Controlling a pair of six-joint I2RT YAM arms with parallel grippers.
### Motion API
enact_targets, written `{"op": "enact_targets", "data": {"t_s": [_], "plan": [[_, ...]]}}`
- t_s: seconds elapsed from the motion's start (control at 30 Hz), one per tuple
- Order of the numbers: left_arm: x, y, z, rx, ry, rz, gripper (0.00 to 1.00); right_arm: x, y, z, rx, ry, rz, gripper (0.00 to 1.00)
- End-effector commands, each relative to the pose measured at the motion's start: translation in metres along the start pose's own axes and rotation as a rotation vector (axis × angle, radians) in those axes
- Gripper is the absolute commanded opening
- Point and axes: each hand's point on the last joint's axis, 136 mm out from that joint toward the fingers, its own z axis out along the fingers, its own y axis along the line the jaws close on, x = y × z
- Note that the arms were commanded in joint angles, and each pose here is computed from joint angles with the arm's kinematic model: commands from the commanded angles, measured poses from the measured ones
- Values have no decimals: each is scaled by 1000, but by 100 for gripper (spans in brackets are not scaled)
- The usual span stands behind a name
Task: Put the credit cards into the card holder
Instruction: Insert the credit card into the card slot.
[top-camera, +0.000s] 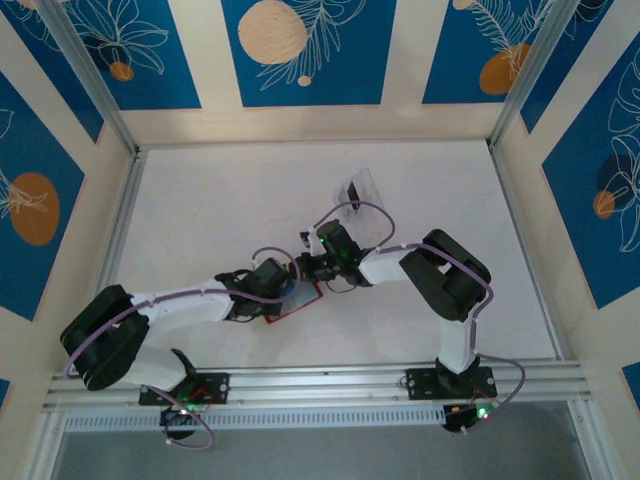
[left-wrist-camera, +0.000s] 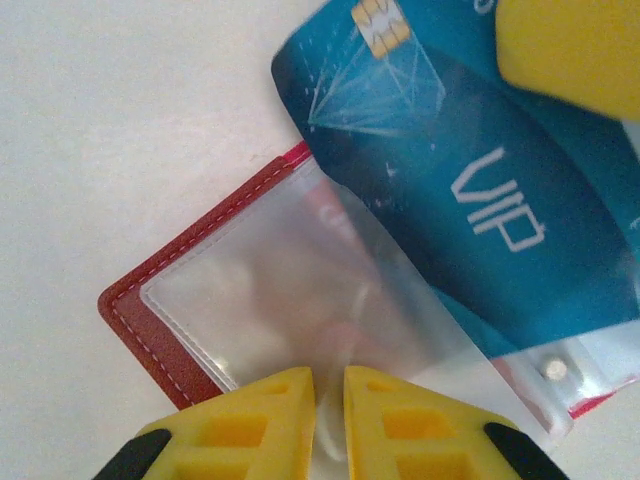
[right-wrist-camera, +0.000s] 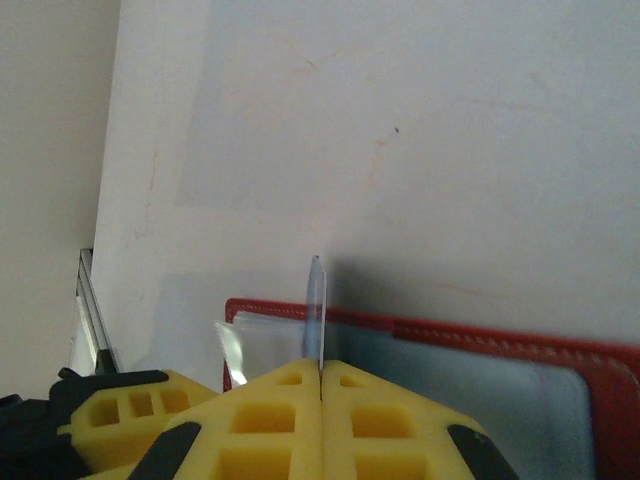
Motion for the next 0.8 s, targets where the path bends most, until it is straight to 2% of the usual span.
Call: {"op": "enact_targets", "data": {"t_s": [0.0,0.2,0.4,0.5,0.6,0.77], "plan": [[29,17,7,-67,97,37,16,28,-4,-1,15,64,20,0],[24,15,3,-61,84,26,17,45,-10,-3,47,107,14,0],[13,15,-17,-32,27,-30,29,47,-18,1,88,133,13,0],[13,28,-25,-60,23,-91,30,49,-21,3,92,145,21,0],[25,51,-28,-141,66,-174,25,49,-22,4,95,150,25,0],[38,62,-21,-167,107,-230,12,48,-21,4,96,154,19,0]]}}
